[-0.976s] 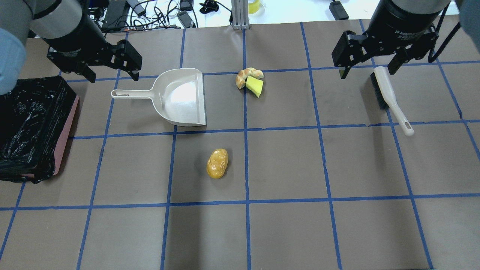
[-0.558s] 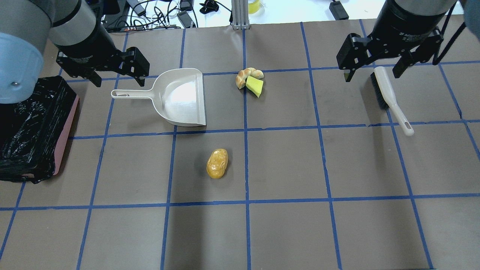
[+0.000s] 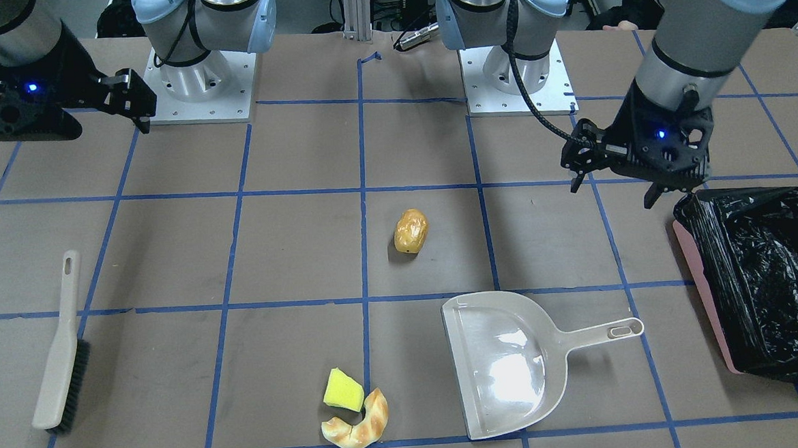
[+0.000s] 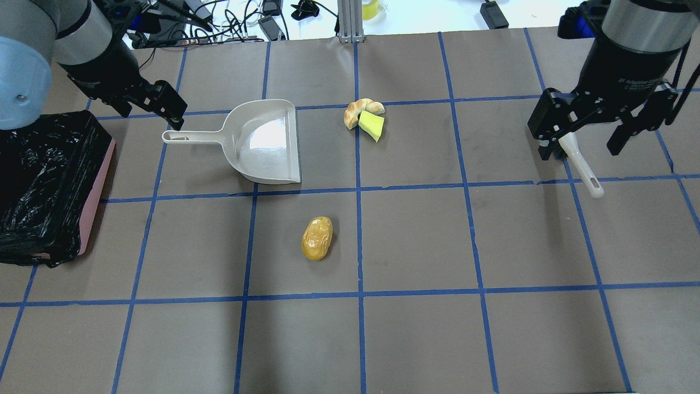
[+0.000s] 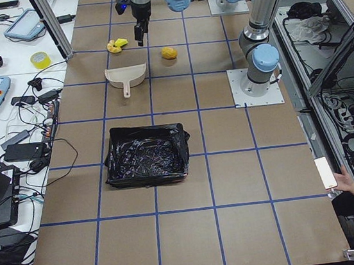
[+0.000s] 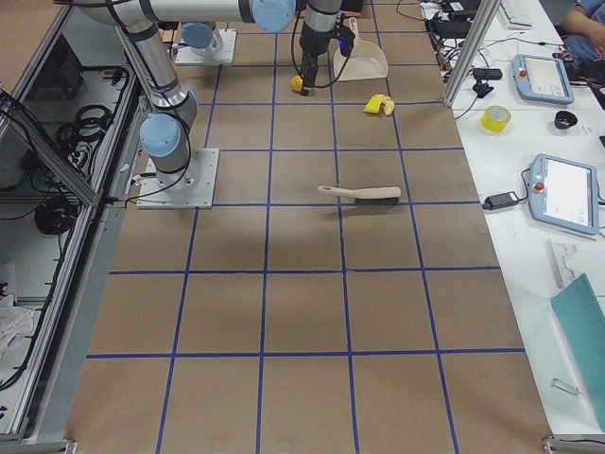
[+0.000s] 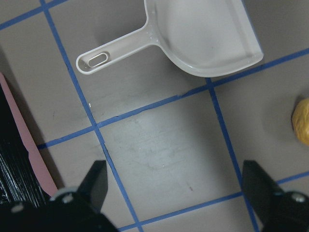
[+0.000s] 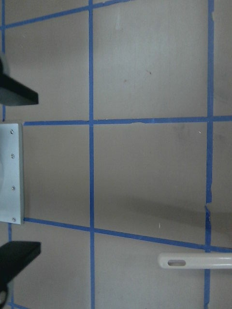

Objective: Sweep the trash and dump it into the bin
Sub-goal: 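Reach the left gripper to the dustpan handle while the right gripper reaches the brush handle, then close the left gripper on the dustpan handle while the right gripper grasps the brush handle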

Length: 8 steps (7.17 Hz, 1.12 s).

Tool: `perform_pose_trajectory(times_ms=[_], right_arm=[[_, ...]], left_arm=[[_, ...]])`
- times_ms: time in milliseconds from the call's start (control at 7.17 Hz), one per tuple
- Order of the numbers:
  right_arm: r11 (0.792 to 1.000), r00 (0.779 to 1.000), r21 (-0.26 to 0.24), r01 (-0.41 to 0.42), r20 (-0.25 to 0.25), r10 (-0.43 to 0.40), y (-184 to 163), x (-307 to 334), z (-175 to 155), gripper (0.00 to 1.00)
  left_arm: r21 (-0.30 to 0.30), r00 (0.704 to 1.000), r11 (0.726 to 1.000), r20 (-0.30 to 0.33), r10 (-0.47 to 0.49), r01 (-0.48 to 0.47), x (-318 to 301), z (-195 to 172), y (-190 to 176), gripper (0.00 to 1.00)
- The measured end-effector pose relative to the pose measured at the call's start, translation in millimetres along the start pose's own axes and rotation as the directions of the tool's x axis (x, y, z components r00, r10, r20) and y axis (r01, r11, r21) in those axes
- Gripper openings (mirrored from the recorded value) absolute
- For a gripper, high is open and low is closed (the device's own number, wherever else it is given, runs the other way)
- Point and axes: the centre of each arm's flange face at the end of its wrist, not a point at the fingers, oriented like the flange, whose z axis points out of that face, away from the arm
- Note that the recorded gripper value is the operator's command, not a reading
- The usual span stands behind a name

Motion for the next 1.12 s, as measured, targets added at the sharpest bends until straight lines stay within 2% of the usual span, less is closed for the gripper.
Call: perform_pose_trajectory(times_ms=[139, 279, 418, 558, 697, 836, 976, 1115], right_arm=[[0.999, 0.999, 0.015, 0.036, -0.028, -0.036, -9.0, 27.4, 22.4, 1.00], [0.998, 0.997, 0.036, 0.058, -0.061, -0.056, -18.2, 53.5, 46.1, 1.00], [0.996, 0.994, 0.052, 0.078, -0.083, -0.073, -30.2, 75.6, 72.6, 0.99], [0.993, 0.992, 0.071, 0.095, -0.095, -0.088, -42.3, 94.5, 98.8, 0.99], [0.990, 0.990, 0.096, 0.104, -0.109, -0.093, -52.5, 111.3, 123.2, 0.99], [0.987, 0.989, 0.119, 0.105, -0.119, -0.090, -62.5, 125.7, 147.2, 0.99], [0.987, 0.990, 0.126, 0.102, -0.109, -0.088, -72.1, 133.8, 170.0, 0.98], [0.987, 0.992, 0.126, 0.104, -0.083, -0.094, -80.6, 136.0, 189.1, 0.96]], left_arm=[[0.005, 0.992, 0.992, -0.043, 0.122, -0.122, -26.9, 31.8, -3.9, 0.97], [0.022, 0.953, 0.955, -0.060, 0.297, -0.296, -50.8, 63.4, -12.2, 0.97], [0.040, 0.875, 0.877, -0.056, 0.480, -0.479, -70.6, 90.2, -22.2, 0.96], [0.050, 0.795, 0.796, -0.041, 0.605, -0.603, -85.6, 111.0, -32.0, 0.96], [0.045, 0.732, 0.733, -0.029, 0.680, -0.679, -98.1, 128.1, -41.6, 0.96], [0.032, 0.694, 0.695, -0.027, 0.719, -0.719, -108.0, 142.1, -50.4, 0.96], [0.024, 0.645, 0.646, -0.027, 0.763, -0.763, -115.5, 157.0, -57.9, 0.96], [0.023, 0.585, 0.585, -0.012, 0.811, -0.811, -121.0, 169.0, -64.2, 0.95]])
